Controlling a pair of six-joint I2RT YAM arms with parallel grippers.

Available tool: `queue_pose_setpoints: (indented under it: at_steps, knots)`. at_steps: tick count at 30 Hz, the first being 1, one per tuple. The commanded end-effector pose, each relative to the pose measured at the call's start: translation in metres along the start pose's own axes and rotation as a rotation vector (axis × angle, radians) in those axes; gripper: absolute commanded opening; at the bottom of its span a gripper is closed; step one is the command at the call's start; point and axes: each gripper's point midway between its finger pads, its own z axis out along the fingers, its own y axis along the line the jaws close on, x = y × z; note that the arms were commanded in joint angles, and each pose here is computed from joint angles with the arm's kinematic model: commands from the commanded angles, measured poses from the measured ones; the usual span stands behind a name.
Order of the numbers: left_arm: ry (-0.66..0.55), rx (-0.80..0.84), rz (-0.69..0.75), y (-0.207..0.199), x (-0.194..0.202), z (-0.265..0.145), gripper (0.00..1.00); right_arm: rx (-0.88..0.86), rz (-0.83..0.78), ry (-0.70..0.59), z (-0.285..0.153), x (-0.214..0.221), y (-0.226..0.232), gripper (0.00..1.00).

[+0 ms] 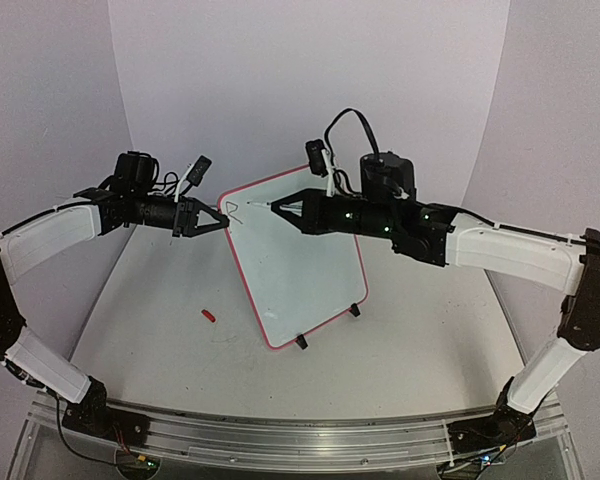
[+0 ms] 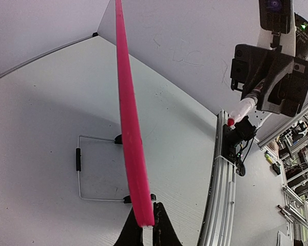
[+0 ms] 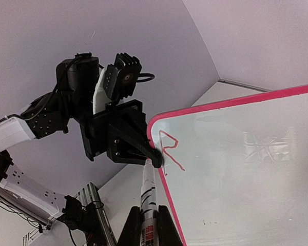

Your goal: Write a sentence on the whiteboard

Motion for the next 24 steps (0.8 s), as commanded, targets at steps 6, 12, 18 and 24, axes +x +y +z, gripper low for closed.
queue_pose_setpoints:
  at_steps: [6,12,18,24]
  knots:
    - [0.021,0.002,0.030,-0.006,0.007,0.000,0.00,0.019,-0.076,0.038,0.017,-0.005,-0.004,0.00]
    - [0.022,0.005,0.028,-0.005,0.008,0.000,0.00,0.046,-0.064,0.039,0.027,-0.003,-0.013,0.00]
    - [0.021,0.008,0.028,-0.006,0.007,0.000,0.00,0.050,-0.057,0.045,0.033,0.000,-0.016,0.00]
    - [0.021,0.006,0.029,-0.006,0.007,0.000,0.00,0.081,-0.047,0.042,0.035,0.000,-0.023,0.00]
